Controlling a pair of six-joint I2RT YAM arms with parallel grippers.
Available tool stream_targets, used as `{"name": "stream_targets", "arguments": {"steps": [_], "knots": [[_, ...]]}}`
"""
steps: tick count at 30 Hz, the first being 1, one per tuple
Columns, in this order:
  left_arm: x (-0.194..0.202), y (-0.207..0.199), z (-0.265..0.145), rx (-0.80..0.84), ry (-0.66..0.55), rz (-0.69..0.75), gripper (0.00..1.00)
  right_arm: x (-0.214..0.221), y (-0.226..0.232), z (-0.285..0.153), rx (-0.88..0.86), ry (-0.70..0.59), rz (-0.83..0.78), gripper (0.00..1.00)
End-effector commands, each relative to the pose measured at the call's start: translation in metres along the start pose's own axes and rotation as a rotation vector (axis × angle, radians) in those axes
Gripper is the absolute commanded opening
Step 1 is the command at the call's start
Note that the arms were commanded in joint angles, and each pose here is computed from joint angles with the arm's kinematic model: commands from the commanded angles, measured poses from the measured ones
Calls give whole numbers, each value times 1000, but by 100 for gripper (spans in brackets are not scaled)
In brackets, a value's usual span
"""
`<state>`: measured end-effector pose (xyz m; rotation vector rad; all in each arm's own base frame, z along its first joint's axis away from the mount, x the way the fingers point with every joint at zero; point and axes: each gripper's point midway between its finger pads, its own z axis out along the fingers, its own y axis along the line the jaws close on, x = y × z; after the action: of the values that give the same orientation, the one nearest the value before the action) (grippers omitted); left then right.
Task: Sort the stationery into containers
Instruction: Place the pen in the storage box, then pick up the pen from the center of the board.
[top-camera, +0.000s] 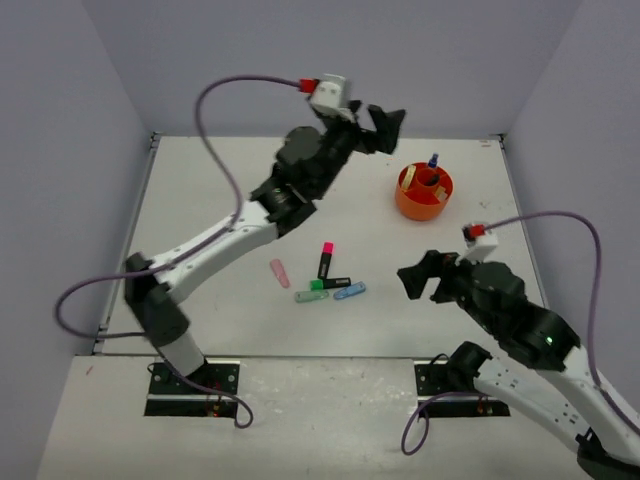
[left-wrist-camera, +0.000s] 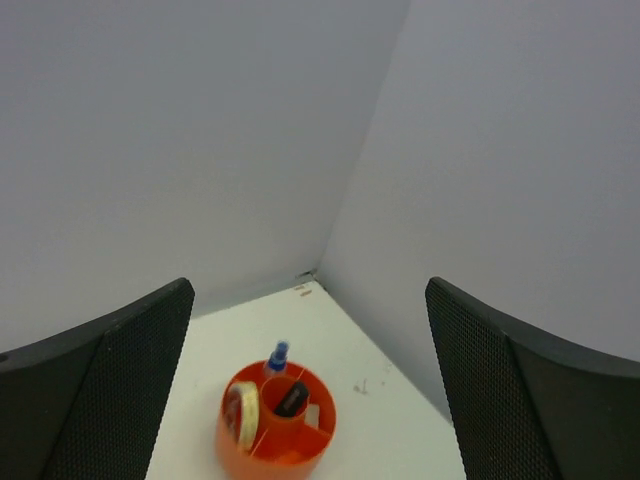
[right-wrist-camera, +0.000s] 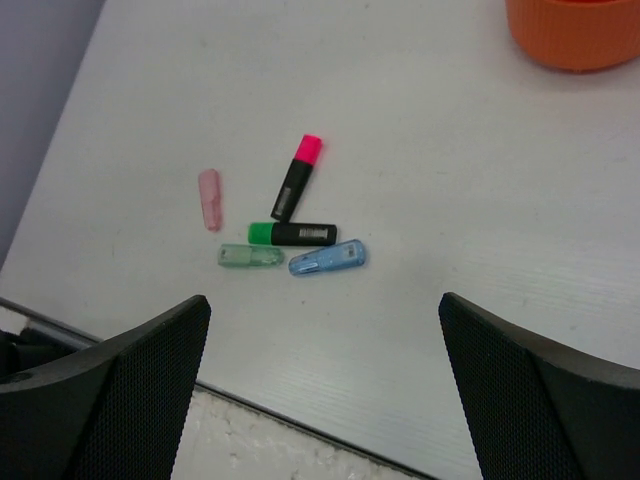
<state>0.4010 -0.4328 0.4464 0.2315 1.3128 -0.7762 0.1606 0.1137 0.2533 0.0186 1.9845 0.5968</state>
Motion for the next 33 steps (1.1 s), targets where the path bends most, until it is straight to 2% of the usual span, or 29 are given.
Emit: {"name": "stream_targets", "arguments": {"steps": [1,5,9,12,18,26,29,33], "knots": [[-9,88,-117,-358,122,-94,100,27,28,66,6,148,14,99],[46,115,-229,-375,205,-187,100,45,29,127,171,250,21,99],[91,135,-290,-454,325,-225,100,68,41,183,282,398,11,99],[102,138,-318,-457,394,-220,100,93,45,225,356,482,2,98],[98,130,-345,-393,413,-252,100,124,52,271,385,542,5,89],[102,140,-358,-416,447,-183,100,166,47,295,447,616,-59,79],[111,143,-362,-433,473,-170,100,172,40,292,478,620,-79,72],[119,145,-363,-435,489,-167,100,177,37,285,471,616,-68,51]]}}
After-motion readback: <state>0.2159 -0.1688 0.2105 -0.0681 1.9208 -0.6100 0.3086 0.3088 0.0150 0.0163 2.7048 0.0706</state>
